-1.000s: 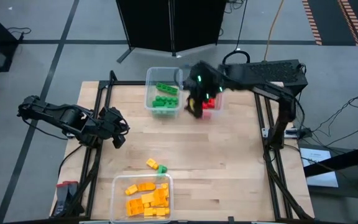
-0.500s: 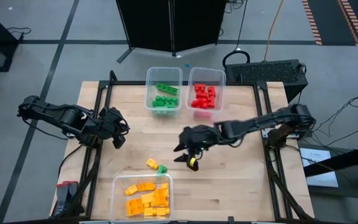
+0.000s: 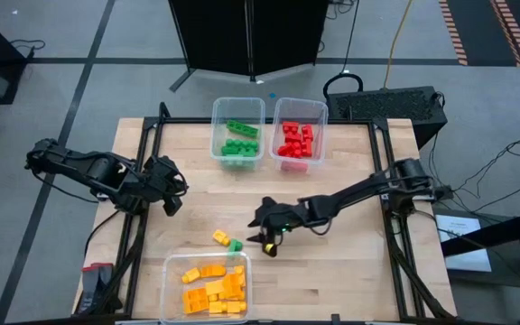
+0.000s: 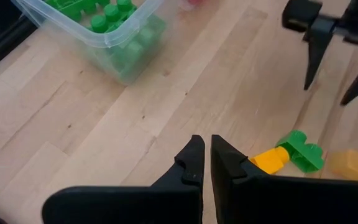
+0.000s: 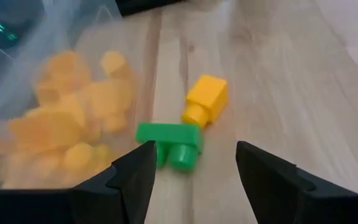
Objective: Sort blocks
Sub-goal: Put the green game piece into the top left transparent bin
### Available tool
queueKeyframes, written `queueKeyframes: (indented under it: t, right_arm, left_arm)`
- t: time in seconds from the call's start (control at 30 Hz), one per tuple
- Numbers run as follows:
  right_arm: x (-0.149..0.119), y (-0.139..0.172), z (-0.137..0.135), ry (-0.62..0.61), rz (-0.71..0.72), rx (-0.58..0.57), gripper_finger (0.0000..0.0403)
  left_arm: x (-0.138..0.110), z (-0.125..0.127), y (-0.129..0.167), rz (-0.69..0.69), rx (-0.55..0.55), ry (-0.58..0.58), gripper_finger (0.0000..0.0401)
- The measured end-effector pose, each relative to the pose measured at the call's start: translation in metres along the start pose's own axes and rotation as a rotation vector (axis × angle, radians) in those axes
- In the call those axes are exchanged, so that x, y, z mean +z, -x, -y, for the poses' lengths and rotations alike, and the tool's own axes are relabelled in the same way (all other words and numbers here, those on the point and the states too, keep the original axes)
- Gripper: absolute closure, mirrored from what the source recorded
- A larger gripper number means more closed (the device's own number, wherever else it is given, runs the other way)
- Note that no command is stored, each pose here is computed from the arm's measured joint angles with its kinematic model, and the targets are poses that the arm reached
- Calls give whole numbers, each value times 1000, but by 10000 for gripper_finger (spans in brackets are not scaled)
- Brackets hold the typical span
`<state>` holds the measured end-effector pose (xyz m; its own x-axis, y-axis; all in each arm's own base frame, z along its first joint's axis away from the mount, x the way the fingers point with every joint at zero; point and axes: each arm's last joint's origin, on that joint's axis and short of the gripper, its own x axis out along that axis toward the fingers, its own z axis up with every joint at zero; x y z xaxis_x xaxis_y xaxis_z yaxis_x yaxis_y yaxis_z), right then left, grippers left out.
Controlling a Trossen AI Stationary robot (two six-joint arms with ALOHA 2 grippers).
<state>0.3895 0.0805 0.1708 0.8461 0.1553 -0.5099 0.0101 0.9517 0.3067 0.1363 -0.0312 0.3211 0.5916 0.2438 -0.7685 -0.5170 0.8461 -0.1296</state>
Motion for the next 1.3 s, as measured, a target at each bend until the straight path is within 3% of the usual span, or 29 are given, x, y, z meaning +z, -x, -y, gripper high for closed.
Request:
queueKeyframes:
  t: [0.1,0.27,0.37,1.3]
  right_arm:
    - [-2,-17,3,71,-20,8,186]
    - [-8,-47,1,244,-37,143,186]
    - [-15,-59,2,298,-60,146,186]
    - [-11,-66,12,452,-12,158,187]
  left_arm:
    - [0,0,0,1,0,1,401]
    - [0,0,0,2,0,21,401]
    - [0,0,0,1,1,26,401]
    - [2,-1,0,44,37,30,401]
